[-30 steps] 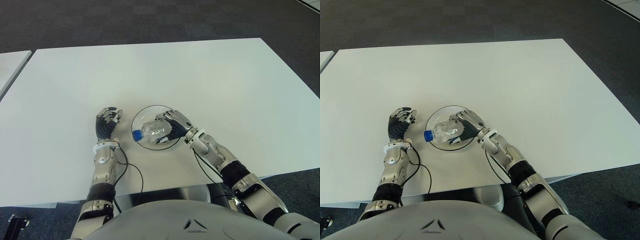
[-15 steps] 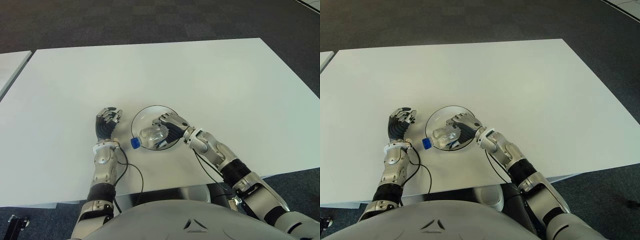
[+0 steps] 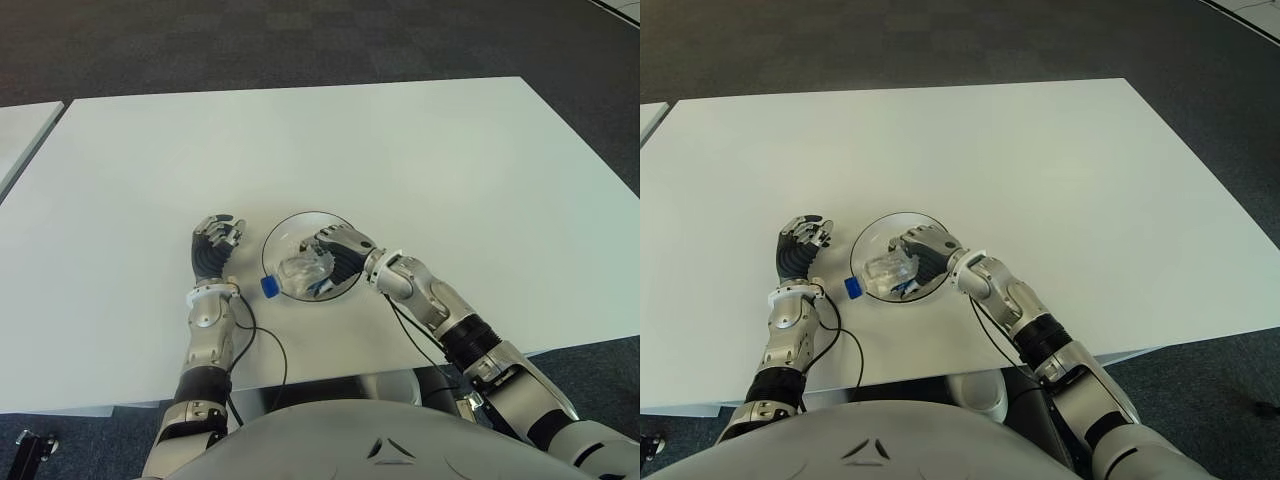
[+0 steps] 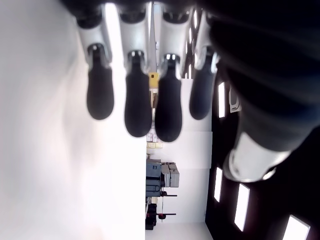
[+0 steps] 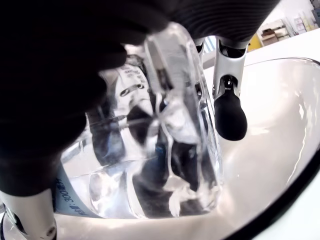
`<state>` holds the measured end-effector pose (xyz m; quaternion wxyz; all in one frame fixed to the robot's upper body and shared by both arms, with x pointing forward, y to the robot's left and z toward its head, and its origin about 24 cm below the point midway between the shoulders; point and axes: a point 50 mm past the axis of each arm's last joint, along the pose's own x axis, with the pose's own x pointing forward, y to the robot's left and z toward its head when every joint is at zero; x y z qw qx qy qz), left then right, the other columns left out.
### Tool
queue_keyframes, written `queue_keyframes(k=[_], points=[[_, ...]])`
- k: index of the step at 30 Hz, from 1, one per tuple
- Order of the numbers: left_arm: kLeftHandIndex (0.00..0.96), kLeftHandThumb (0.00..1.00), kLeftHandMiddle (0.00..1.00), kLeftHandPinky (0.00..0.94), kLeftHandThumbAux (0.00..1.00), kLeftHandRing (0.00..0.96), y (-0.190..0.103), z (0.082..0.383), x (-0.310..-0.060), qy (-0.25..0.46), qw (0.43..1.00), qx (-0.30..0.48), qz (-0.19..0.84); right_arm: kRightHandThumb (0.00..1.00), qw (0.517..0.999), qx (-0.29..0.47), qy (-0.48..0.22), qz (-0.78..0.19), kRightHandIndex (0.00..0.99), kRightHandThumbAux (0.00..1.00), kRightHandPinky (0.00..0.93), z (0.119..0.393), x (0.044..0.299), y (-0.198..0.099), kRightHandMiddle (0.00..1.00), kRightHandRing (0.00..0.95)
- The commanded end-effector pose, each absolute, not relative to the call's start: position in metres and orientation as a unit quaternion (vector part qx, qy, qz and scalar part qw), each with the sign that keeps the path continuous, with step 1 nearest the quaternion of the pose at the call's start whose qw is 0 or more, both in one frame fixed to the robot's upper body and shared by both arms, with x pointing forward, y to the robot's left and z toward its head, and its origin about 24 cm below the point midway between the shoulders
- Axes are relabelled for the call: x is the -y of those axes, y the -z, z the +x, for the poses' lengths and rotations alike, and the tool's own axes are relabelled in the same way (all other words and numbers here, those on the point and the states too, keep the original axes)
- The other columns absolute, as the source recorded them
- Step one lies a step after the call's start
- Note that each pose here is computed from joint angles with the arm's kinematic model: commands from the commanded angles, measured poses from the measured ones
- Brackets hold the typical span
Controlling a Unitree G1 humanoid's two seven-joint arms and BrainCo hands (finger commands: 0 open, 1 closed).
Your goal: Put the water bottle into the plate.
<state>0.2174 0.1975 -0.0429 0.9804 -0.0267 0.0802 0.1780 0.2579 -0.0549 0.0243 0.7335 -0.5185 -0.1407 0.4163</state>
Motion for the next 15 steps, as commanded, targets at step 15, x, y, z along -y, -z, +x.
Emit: queue_keyframes(k=[15], points=[[0.433,0.708,0.616,0.573,0.713,0.599,0.081,0.184,-0.1957,-0.193,0.96,-0.199,-0.031,0.008,0.701,0.131,-0.435,-0.55,0.0,0.615,0.0,0.2486,0.0569,-0.0116,0.0,0.0]])
